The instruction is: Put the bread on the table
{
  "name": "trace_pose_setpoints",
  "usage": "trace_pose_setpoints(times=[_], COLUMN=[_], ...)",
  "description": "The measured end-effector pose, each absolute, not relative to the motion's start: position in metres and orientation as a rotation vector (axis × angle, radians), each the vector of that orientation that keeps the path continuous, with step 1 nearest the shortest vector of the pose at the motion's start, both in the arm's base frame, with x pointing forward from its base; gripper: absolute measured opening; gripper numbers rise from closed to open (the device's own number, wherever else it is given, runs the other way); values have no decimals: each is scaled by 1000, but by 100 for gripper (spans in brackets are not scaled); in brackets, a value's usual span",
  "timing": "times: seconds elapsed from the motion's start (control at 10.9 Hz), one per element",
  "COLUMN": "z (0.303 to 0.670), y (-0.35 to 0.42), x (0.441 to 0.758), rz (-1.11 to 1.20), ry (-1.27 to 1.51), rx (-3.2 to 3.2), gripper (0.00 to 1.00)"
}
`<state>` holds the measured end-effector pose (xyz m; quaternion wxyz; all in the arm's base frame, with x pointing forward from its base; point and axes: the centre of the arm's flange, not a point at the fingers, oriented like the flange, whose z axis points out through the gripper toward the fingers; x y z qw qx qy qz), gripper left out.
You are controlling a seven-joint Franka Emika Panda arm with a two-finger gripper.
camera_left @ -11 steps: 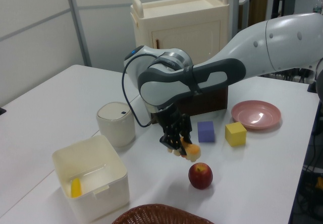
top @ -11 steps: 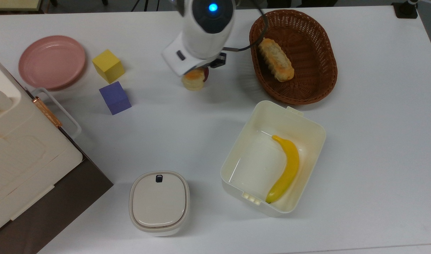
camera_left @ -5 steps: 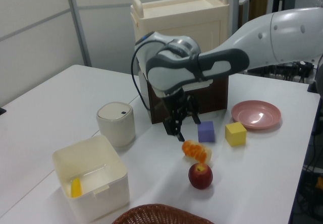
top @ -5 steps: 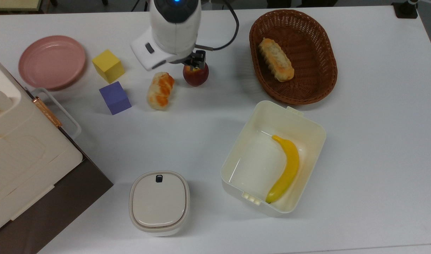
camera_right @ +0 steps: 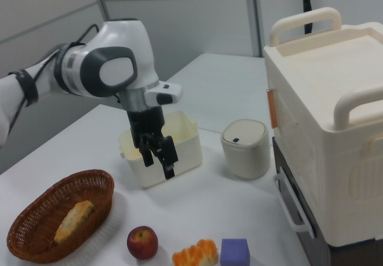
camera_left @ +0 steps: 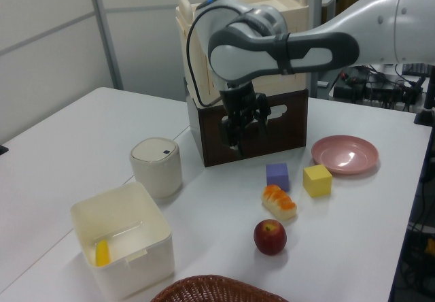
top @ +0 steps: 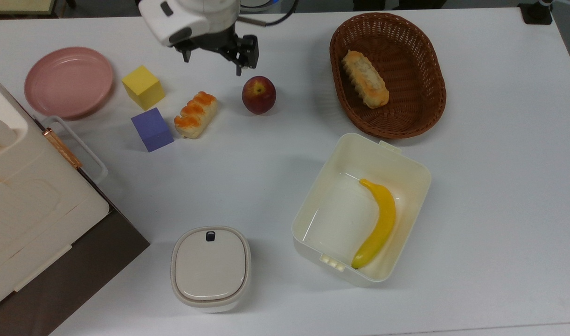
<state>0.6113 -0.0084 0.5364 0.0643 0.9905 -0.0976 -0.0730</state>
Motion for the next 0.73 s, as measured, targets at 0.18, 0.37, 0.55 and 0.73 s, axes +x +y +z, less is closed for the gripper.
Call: trace_pose_setpoints(times=[0.18,0.37,0.55,0.73], z=[554,578,607,618], y=[2,4,2,-1], x=[606,597,584,578], rz=[-177,-116,-46,-22], ry=[-273,-269,-281,-299], rx=[3008,3020,3043,3072], gripper=[100,100,100,100])
